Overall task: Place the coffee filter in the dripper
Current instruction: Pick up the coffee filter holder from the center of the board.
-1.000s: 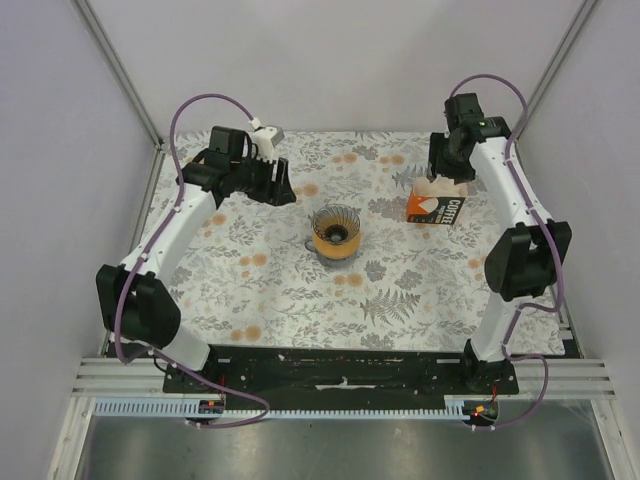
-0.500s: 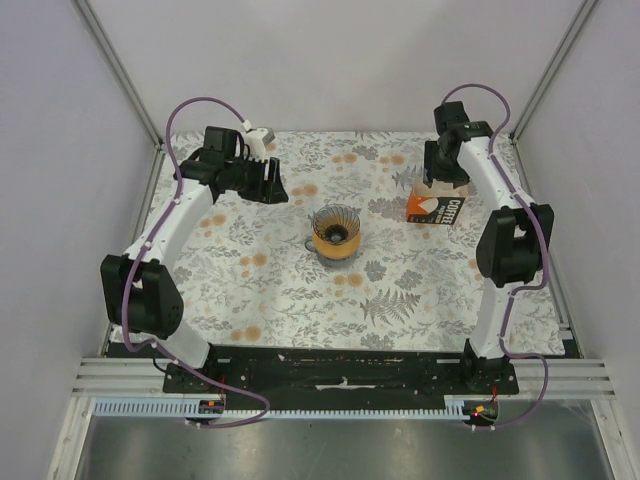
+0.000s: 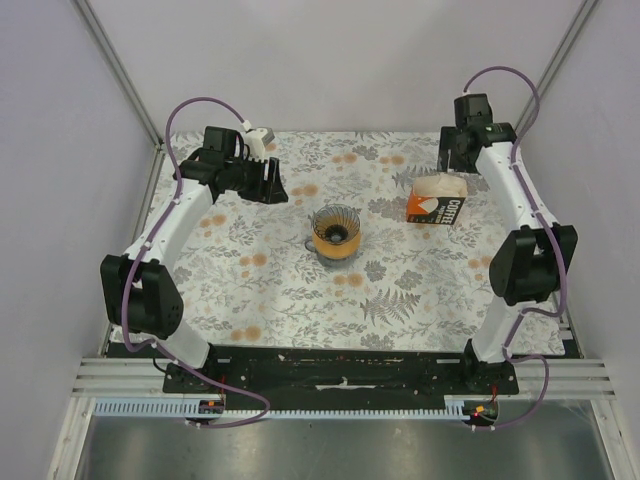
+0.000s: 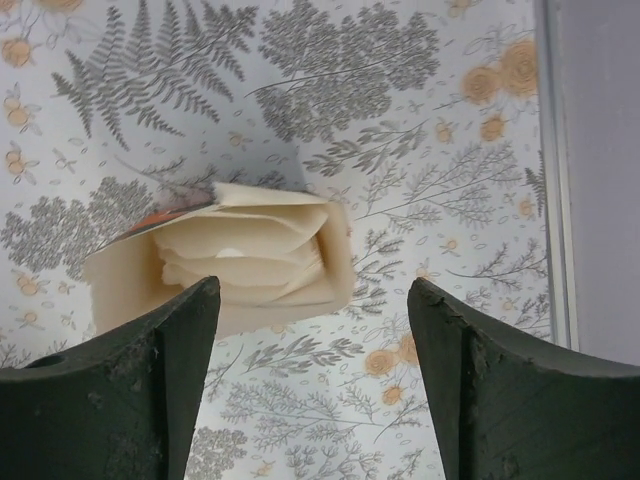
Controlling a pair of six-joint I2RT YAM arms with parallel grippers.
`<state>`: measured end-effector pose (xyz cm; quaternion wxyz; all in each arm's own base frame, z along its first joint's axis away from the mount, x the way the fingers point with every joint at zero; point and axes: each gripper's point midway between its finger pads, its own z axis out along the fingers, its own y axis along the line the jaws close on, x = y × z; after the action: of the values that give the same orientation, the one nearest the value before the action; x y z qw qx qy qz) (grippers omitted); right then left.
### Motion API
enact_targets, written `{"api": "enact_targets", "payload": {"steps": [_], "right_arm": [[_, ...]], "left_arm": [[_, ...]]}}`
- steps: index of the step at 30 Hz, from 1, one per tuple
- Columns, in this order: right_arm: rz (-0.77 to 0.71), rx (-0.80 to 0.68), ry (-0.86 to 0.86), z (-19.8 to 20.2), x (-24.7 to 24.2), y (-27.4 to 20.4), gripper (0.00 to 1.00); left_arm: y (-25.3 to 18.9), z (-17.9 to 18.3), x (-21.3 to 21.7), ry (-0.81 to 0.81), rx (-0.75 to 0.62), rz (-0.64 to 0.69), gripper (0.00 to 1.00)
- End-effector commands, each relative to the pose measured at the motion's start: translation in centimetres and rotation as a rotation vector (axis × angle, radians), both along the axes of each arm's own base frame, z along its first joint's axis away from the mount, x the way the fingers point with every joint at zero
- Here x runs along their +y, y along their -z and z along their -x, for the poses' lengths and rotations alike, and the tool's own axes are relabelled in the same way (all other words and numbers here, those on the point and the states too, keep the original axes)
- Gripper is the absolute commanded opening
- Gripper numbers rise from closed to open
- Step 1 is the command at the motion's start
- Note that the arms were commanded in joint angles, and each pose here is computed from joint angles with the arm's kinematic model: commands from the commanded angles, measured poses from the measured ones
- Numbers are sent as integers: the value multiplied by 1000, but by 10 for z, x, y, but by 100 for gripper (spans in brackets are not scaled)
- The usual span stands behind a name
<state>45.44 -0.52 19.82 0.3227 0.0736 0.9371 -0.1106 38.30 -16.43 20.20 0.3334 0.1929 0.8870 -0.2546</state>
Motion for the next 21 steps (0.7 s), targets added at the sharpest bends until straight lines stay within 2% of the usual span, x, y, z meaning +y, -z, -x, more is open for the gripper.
{"api": "enact_targets", "payload": {"steps": [1, 5, 10, 13, 15, 16, 17, 21], "right_arm": [[49, 9, 84, -4, -34, 6, 83], [-10, 79, 71, -7, -35, 34, 76], [-55, 118, 41, -9, -28, 52, 58], [-67, 122, 5, -11, -23, 55, 41], [-79, 109, -22, -12, -20, 50, 18], [-76, 97, -30, -12, -20, 46, 4], [-75, 82, -37, -12, -19, 41, 0], [-56, 15, -59, -4, -21, 17, 0]], "left_arm": [[-18, -2, -3, 28, -48, 20, 67], [-21, -1, -3, 27, -55, 22, 67], [-26, 0, -2, 24, -65, 24, 67], [-26, 1, -2, 26, -66, 27, 66], [-28, 1, -2, 29, -74, 25, 67], [-30, 2, -1, 27, -78, 20, 66], [-32, 1, 0, 24, -85, 18, 66], [-42, 0, 2, 39, -113, 6, 66]]}}
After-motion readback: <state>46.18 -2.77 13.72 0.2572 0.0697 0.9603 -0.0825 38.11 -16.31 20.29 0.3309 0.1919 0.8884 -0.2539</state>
